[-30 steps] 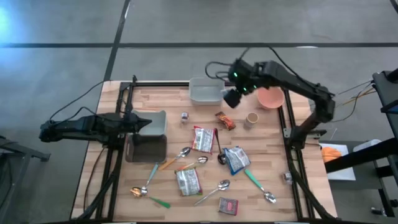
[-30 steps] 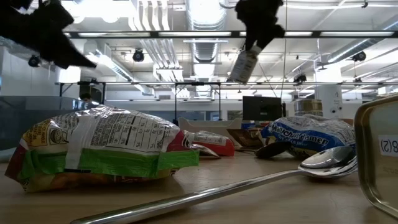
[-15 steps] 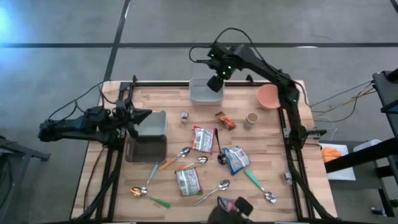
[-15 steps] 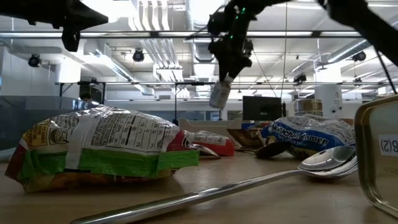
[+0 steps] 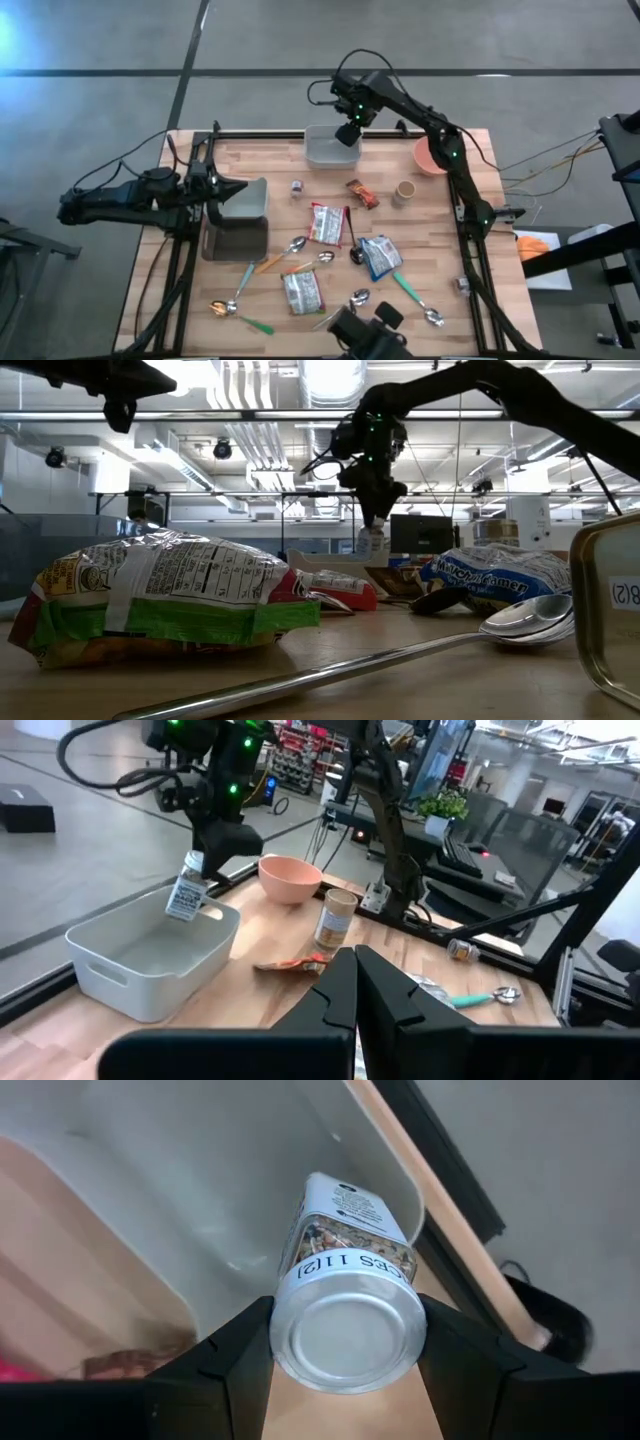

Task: Pick & Place Food Item
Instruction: Put the white spice bottle into the top gray bin

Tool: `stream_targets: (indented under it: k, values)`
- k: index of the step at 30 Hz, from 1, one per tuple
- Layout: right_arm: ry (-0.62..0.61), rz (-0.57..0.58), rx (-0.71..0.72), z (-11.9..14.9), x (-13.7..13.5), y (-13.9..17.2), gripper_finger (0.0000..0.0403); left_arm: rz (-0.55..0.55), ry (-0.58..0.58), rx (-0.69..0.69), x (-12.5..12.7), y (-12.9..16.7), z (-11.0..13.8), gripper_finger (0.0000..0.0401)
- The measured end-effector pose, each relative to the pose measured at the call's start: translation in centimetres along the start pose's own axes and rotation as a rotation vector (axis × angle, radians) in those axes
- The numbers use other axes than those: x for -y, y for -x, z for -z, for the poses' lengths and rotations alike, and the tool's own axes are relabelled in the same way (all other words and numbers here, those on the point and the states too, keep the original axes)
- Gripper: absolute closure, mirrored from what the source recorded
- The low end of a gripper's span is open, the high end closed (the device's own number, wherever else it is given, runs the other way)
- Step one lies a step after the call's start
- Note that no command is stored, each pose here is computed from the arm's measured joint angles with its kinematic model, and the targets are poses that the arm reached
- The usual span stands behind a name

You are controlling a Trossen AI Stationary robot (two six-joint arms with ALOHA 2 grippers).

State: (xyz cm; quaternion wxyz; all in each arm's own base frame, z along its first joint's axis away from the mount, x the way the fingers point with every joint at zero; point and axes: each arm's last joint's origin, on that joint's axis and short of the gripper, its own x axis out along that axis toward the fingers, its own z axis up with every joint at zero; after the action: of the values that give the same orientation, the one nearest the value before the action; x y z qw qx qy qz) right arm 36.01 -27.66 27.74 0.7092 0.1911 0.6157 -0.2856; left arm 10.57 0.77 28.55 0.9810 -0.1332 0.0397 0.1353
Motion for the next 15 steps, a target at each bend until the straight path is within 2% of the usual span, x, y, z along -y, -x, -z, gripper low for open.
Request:
stream_targets:
  k: [8,15]
  values:
    - [0.046,-0.015,-0.005,0.1,-0.7,0.0,0.0204,-0.017,-0.001,0.003,-0.1,0.0,0.0,0.0401]
    - [0.134,-0.025,-0.087,0.9,-1.9,-0.1,0.0204,-0.017,0.0,0.003,-0.1,0.0,0.0,0.0401]
